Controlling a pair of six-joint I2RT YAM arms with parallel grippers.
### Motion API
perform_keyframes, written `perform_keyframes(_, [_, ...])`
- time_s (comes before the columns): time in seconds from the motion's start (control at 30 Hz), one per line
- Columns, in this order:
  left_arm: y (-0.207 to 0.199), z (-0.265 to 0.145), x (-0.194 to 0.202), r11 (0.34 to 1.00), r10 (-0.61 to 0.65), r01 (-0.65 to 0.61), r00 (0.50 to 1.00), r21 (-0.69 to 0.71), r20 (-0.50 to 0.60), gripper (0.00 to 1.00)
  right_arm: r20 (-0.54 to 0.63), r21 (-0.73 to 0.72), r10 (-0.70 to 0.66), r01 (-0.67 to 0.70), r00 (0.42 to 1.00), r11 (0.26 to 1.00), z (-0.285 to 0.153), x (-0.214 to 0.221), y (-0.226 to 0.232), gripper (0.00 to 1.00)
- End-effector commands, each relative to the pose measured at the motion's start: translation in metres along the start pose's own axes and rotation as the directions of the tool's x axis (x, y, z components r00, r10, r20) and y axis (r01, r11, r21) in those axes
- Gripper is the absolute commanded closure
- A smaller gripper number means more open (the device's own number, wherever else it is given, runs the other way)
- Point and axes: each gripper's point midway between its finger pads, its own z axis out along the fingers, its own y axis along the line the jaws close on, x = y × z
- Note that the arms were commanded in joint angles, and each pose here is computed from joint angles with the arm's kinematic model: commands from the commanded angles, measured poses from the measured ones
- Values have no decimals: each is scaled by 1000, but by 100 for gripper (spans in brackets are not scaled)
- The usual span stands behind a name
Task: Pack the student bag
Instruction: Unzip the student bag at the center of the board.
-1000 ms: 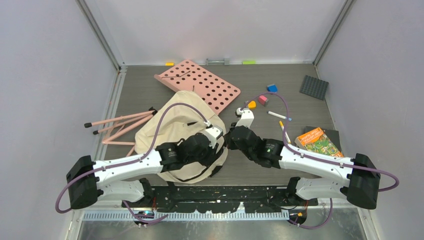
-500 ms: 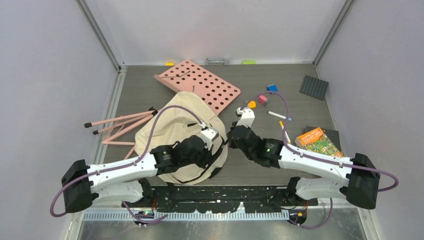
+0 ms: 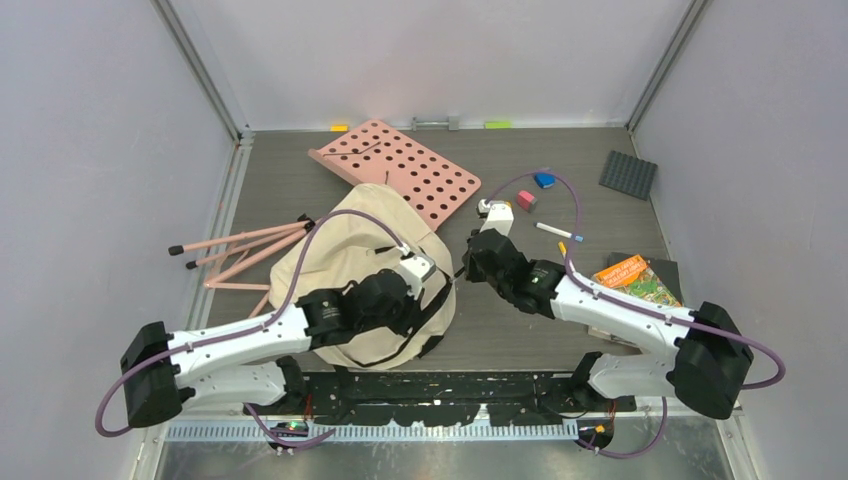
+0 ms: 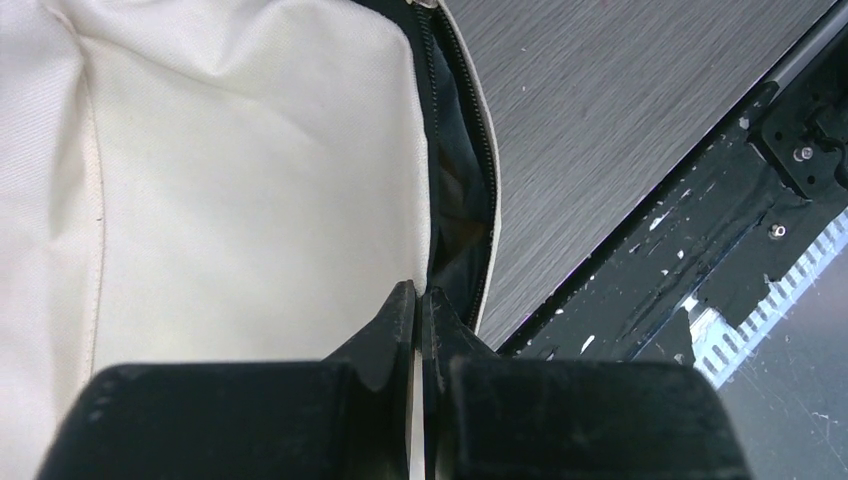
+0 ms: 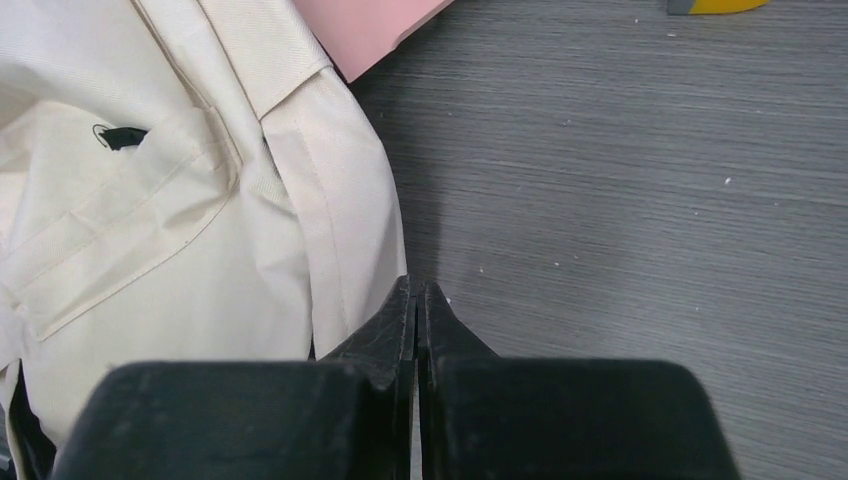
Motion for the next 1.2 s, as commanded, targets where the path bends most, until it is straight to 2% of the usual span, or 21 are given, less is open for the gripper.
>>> perform_keyframes(0.0, [10, -21, 6, 998, -2, -1, 998, -55, -59, 100, 87, 37, -24, 20, 996, 999, 8, -38, -3, 99])
perform_keyframes(0.13, [24, -40, -3, 989, -27, 19, 998, -145, -53, 100, 80, 49, -53, 49, 995, 998, 16, -40, -2, 99])
perform_keyframes(0.4, [39, -78, -25, 974, -18, 18, 1000, -225, 1, 100, 71, 20, -82, 81, 994, 997, 38, -45, 16, 99])
perform_keyframes(0.77, [47, -120, -56, 963, 56, -43, 998, -267, 39, 100, 23, 61, -96, 95, 995, 994, 78, -41, 19, 99])
perform_keyframes(1.17, [39, -142, -81, 969, 124, -103, 989, -223, 82, 100, -2, 48, -110, 110, 994, 993, 110, -48, 25, 99])
